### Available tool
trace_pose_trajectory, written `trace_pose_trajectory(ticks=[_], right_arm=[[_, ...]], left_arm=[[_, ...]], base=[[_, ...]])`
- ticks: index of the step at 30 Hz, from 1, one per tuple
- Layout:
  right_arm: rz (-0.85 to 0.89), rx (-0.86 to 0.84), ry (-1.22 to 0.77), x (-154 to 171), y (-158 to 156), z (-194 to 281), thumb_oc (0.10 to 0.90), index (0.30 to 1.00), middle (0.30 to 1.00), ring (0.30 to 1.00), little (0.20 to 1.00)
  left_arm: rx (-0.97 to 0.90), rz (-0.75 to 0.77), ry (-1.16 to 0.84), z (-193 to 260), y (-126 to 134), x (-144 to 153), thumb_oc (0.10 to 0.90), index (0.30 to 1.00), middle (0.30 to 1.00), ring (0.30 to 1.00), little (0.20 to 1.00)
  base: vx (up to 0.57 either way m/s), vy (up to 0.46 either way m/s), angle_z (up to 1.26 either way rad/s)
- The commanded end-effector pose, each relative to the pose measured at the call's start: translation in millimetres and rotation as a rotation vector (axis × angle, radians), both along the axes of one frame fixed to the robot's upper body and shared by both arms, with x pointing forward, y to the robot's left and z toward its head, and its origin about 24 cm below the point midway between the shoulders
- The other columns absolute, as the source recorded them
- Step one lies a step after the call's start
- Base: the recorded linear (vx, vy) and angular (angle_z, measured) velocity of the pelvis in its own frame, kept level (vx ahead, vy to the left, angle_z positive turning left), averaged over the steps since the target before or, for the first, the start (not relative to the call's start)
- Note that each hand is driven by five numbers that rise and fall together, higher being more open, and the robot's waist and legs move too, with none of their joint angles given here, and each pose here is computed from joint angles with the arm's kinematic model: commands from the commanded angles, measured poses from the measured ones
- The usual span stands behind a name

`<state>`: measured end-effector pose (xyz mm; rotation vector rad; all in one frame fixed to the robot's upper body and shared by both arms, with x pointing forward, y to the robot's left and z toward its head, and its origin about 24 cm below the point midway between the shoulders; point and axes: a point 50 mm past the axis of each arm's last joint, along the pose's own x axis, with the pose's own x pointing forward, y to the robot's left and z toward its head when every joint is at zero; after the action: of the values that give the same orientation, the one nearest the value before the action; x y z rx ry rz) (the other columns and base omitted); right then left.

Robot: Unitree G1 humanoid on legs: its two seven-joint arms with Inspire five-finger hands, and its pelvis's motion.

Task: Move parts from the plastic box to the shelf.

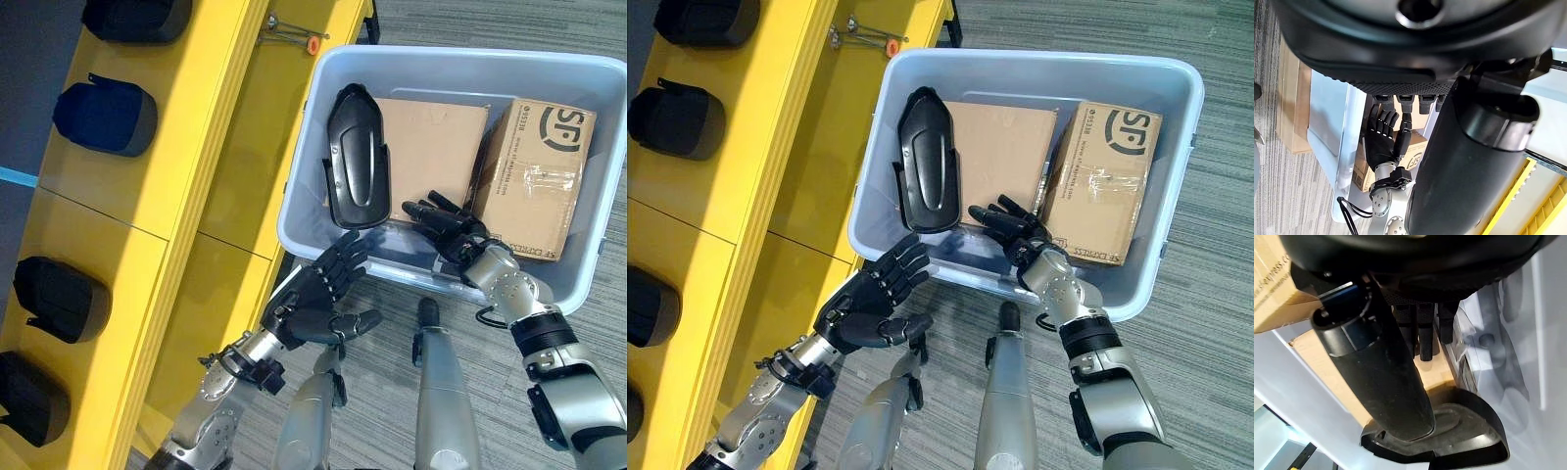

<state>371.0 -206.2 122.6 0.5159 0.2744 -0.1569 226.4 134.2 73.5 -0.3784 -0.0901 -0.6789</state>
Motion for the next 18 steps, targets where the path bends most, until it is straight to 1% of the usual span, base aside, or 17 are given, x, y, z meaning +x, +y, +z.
trace_pose_trajectory(ticks=[1, 2, 4, 5, 6, 7, 8, 9, 10, 11, 12, 13, 15, 16, 18], right_arm=[[-0.003, 0.04, -0.346, 17, -13, 111, 0.9, 1.0, 1.0, 1.0, 1.0], [0.02, 0.05, -0.316, 17, -6, 104, 0.9, 1.0, 1.0, 1.0, 1.0], [0.003, 0.051, -0.298, 17, -5, 98, 0.9, 1.0, 1.0, 1.0, 1.0], [-0.006, 0.002, -0.31, 18, -7, 95, 0.9, 1.0, 1.0, 1.0, 1.0], [-0.003, -0.057, -0.325, 18, -8, 96, 0.9, 1.0, 1.0, 1.0, 1.0], [-0.004, -0.158, -0.344, 18, -10, 98, 0.9, 1.0, 1.0, 1.0, 1.0], [0.057, -0.374, -0.373, 18, -4, 101, 0.9, 1.0, 1.0, 1.0, 1.0], [0.092, -0.384, -0.372, 19, 0, 101, 0.9, 1.0, 1.0, 1.0, 1.0], [0.203, -0.316, -0.309, 15, 29, 86, 0.9, 1.0, 1.0, 1.0, 1.0], [0.237, -0.205, -0.245, 11, 47, 71, 0.9, 1.0, 1.0, 1.0, 1.0], [0.242, -0.109, -0.192, 8, 55, 61, 0.9, 1.0, 1.0, 1.0, 1.0], [0.229, 0.002, -0.121, 5, 60, 47, 0.9, 1.0, 1.0, 1.0, 1.0], [0.2, 0.114, -0.069, 3, 61, 30, 0.9, 1.0, 1.0, 1.0, 1.0], [0.202, 0.163, -0.078, 3, 62, 24, 0.9, 1.0, 1.0, 1.0, 1.0], [0.21, 0.19, -0.112, 2, 64, 23, 0.9, 1.0, 1.0, 1.0, 1.0]], left_arm=[[-0.118, -0.096, -0.216, 47, -11, -4, 0.9, 1.0, 1.0, 1.0, 1.0], [-0.118, -0.098, -0.218, 47, -11, -4, 0.9, 1.0, 1.0, 1.0, 1.0], [-0.121, -0.099, -0.22, 47, -12, -4, 0.9, 1.0, 1.0, 1.0, 1.0], [-0.119, -0.098, -0.217, 47, -12, -5, 0.9, 1.0, 1.0, 1.0, 1.0], [-0.119, -0.096, -0.218, 47, -12, -6, 0.9, 1.0, 1.0, 1.0, 1.0], [-0.122, -0.094, -0.217, 48, -11, -5, 0.9, 1.0, 1.0, 1.0, 1.0], [-0.125, -0.086, -0.213, 49, -10, -4, 0.9, 1.0, 1.0, 1.0, 1.0], [-0.124, -0.084, -0.216, 50, -9, -3, 0.9, 1.0, 1.0, 1.0, 1.0], [-0.119, -0.077, -0.219, 51, -9, -1, 0.9, 1.0, 1.0, 1.0, 1.0], [-0.116, -0.071, -0.222, 51, -10, 1, 0.9, 1.0, 1.0, 1.0, 1.0], [-0.111, -0.07, -0.221, 50, -11, 1, 0.9, 1.0, 1.0, 1.0, 1.0], [-0.109, -0.066, -0.225, 51, -11, 2, 0.9, 1.0, 1.0, 1.0, 1.0], [-0.109, -0.063, -0.22, 48, -13, 2, 0.9, 1.0, 1.0, 1.0, 1.0], [-0.108, -0.06, -0.224, 48, -14, 2, 0.9, 1.0, 1.0, 1.0, 1.0], [-0.108, -0.058, -0.225, 48, -14, 2, 0.9, 1.0, 1.0, 1.0, 1.0]], base=[[0.0, 0.0, 0.0], [-0.01, -0.009, 0.03], [0.01, -0.003, 0.04], [0.0, 0.0, 0.0], [0.0, 0.0, 0.0], [0.0, 0.0, 0.0], [0.0, 0.0, 0.0], [0.0, 0.0, 0.0], [-0.03, -0.034, 0.02], [-0.01, -0.045, 0.0], [-0.03, -0.046, -0.02], [0.0, 0.0, 0.0], [0.0, 0.0, 0.0], [0.0, 0.0, 0.0], [0.0, -0.007, -0.02]])
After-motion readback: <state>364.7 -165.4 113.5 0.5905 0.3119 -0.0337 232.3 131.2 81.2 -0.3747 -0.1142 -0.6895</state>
